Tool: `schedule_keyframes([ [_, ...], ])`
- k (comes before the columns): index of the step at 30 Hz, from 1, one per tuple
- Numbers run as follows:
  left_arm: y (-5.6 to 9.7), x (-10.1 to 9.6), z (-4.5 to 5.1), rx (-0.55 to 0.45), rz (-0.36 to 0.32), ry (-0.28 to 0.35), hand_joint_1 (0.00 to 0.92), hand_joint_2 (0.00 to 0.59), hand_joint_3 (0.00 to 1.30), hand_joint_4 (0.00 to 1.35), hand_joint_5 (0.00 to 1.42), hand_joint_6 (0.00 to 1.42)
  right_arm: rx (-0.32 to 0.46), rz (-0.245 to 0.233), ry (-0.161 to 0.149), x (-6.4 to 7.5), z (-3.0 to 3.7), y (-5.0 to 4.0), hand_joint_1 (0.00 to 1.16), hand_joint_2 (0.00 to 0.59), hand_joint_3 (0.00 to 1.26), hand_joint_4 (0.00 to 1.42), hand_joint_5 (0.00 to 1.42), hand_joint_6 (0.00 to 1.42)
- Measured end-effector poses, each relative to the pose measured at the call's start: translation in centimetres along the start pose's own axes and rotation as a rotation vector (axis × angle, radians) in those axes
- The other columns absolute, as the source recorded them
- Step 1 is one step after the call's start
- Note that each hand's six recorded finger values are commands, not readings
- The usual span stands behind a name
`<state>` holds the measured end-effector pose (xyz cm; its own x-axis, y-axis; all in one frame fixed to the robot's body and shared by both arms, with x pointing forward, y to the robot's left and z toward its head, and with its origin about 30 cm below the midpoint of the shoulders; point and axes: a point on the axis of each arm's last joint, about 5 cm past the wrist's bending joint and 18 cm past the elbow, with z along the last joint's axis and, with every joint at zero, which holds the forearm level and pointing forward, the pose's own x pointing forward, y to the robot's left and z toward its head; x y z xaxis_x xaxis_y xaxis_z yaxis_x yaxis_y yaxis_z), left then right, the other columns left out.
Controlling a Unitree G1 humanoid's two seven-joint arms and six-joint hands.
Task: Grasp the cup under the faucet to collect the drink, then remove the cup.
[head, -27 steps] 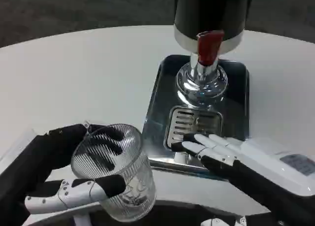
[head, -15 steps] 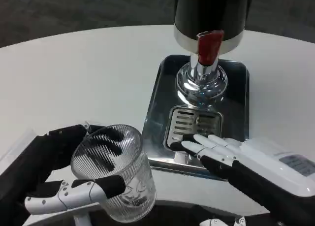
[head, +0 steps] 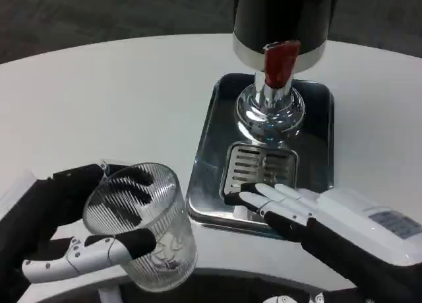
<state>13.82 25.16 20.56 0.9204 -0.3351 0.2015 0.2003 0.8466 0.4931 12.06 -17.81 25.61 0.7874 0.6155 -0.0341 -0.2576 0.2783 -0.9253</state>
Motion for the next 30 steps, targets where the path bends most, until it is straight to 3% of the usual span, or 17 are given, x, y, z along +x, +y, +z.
schedule_keyframes([
  [3, 0.8, 0.2, -0.56, 0.004, 0.041, 0.010, 0.668, 0.023, 0.76, 0.86, 0.88, 0.57, 0.008, -0.003, 0.003, 0.0, -0.01, 0.05, 0.47, 0.442, 0.06, 0.00, 0.00, 0.00],
  [9, 1.7, 2.3, -1.69, 0.084, 0.118, -0.035, 0.661, 0.027, 0.76, 0.86, 0.88, 0.55, 0.018, -0.018, 0.013, -0.1, -0.09, 0.01, 0.47, 0.442, 0.06, 0.00, 0.00, 0.00],
  [19, 1.6, 7.1, -2.82, 0.184, 0.108, -0.119, 0.660, 0.027, 0.76, 0.86, 0.88, 0.53, 0.029, -0.028, 0.039, -0.7, -0.34, 0.23, 0.47, 0.442, 0.06, 0.00, 0.00, 0.00],
  [30, -0.3, 11.6, -3.75, 0.254, 0.107, -0.159, 0.660, 0.027, 0.76, 0.86, 0.88, 0.53, 0.045, -0.039, 0.054, -1.2, -0.53, 0.33, 0.47, 0.442, 0.06, 0.00, 0.00, 0.00],
])
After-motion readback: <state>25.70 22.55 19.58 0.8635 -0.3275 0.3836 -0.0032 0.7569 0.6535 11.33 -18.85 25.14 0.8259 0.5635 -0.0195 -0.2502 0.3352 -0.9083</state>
